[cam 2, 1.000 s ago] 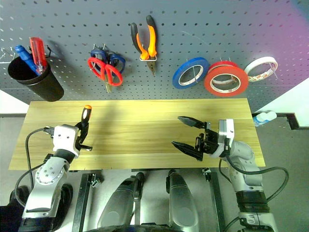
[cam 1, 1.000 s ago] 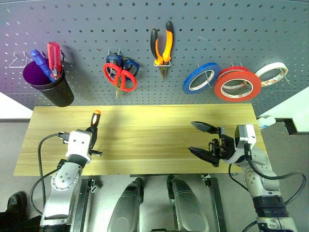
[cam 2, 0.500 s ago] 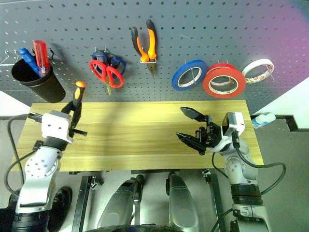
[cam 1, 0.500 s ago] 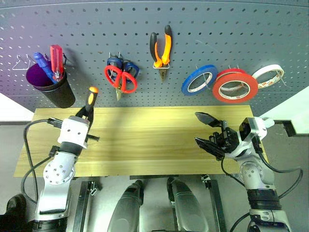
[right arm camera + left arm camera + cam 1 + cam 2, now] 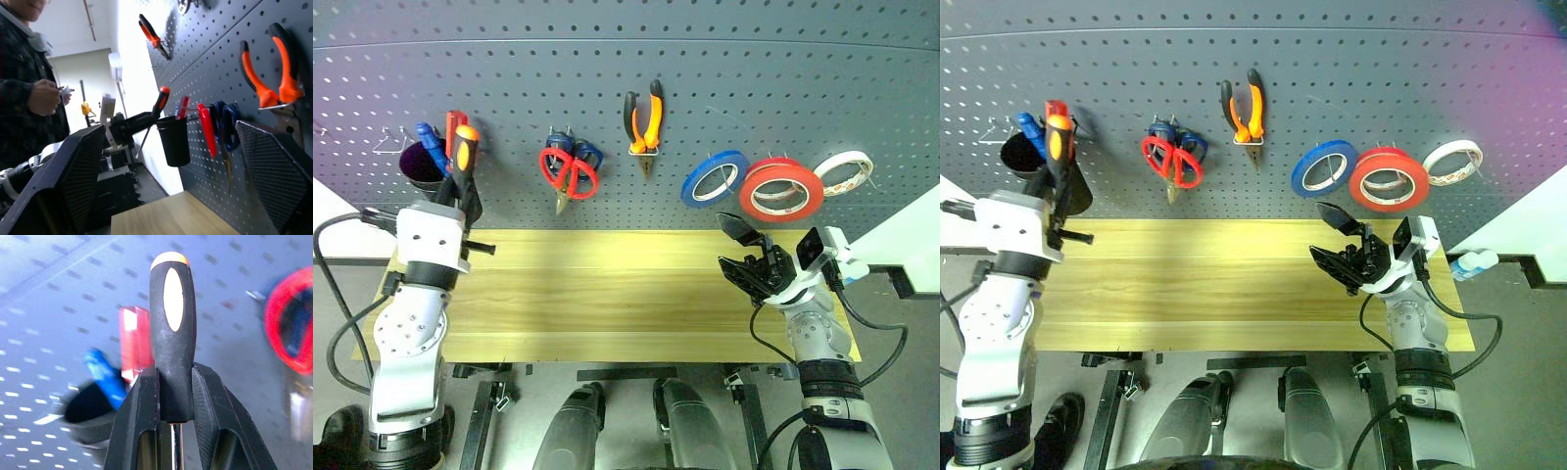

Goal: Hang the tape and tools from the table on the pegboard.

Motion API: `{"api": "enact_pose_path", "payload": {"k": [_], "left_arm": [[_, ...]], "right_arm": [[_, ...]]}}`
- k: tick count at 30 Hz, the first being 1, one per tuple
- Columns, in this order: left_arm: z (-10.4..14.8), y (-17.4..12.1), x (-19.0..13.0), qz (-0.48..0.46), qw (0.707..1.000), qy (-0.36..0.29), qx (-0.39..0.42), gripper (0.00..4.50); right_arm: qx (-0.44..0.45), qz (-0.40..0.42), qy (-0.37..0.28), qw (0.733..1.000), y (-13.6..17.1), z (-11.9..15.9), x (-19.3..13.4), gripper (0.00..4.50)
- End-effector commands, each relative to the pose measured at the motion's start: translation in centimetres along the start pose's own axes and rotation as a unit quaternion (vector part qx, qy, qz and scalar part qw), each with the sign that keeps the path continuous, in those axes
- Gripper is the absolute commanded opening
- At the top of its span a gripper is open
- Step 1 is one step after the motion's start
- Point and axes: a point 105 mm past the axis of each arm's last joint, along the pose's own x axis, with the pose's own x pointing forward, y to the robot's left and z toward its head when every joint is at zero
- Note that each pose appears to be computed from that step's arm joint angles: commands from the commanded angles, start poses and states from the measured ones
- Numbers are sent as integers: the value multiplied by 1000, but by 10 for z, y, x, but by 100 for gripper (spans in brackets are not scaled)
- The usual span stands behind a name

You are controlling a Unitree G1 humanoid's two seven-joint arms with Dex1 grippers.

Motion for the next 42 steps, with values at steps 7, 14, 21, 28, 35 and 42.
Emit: {"api": "enact_pose_path", "payload": {"k": [7, 14, 21, 28, 35, 42], "left_arm": [[37, 33, 24, 31, 997, -72, 21, 53], [43, 46, 46, 40, 994, -97, 20, 53], [47, 52, 71, 34, 992, -122, 27, 53], [41, 43, 89, 17, 990, -137, 17, 53], [19, 34, 98, 5, 993, -121, 5, 53], [-2, 18, 96, -4, 996, -94, -2, 53]], "right_arm": [[2, -2, -41, 999, -5, 8, 2, 450], [7, 3, -43, 999, -1, 4, 4, 450], [16, -5, -55, 998, 3, 4, 3, 450], [29, -9, -71, 997, 8, 5, 3, 450], [26, -26, -77, 996, 12, 5, 1, 450], [32, -42, -80, 995, 18, 2, 0, 450]]}}
